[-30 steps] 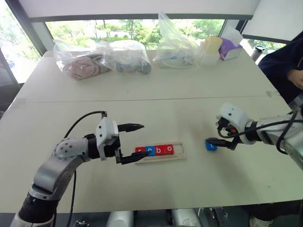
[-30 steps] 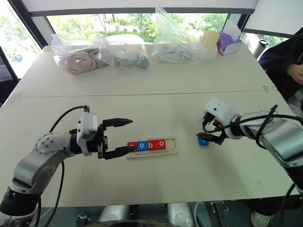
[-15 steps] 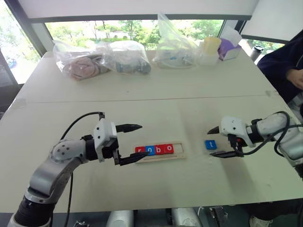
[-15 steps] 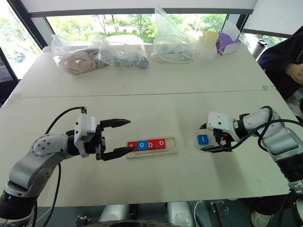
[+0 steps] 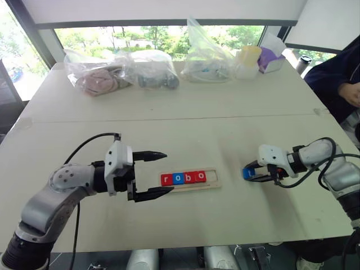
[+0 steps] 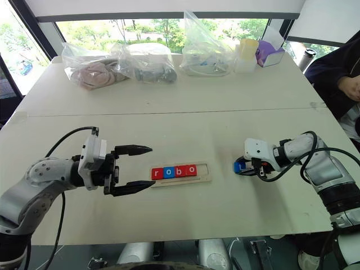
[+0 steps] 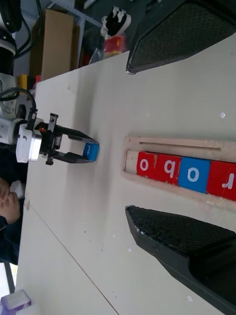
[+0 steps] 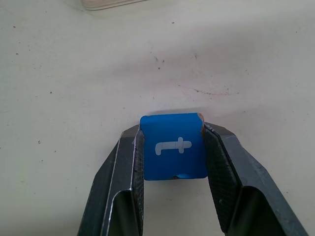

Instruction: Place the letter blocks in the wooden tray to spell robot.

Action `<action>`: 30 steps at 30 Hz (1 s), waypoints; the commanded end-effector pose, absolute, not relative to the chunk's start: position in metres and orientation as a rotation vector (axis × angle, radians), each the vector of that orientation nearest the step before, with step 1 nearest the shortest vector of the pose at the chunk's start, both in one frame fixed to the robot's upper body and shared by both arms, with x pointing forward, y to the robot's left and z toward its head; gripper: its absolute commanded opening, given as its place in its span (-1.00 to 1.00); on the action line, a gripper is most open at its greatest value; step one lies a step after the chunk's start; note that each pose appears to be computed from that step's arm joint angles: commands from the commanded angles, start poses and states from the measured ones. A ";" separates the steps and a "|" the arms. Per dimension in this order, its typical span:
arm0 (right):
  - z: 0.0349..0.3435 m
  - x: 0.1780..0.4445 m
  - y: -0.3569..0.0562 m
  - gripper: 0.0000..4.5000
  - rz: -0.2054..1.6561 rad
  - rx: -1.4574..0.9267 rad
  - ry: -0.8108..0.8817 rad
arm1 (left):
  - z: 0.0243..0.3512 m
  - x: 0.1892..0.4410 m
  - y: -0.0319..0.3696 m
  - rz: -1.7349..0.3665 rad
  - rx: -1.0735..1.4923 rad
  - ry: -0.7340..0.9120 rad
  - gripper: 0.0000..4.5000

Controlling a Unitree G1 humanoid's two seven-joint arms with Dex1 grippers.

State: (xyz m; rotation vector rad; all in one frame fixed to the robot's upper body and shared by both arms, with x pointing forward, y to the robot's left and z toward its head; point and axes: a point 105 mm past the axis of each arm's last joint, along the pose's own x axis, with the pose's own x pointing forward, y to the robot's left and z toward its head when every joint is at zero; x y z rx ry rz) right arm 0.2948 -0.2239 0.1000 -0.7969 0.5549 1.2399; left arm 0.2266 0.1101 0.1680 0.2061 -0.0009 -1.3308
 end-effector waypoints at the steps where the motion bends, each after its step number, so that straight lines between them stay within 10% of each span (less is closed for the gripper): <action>1: 0.120 0.295 -0.203 -0.50 1.267 -0.804 0.466 | 0.178 0.225 0.111 -1.335 0.228 -0.040 1.00; 30: 0.112 0.292 -0.123 -0.50 1.414 -0.757 0.386 | 0.178 0.222 0.107 -1.306 0.219 -0.052 1.00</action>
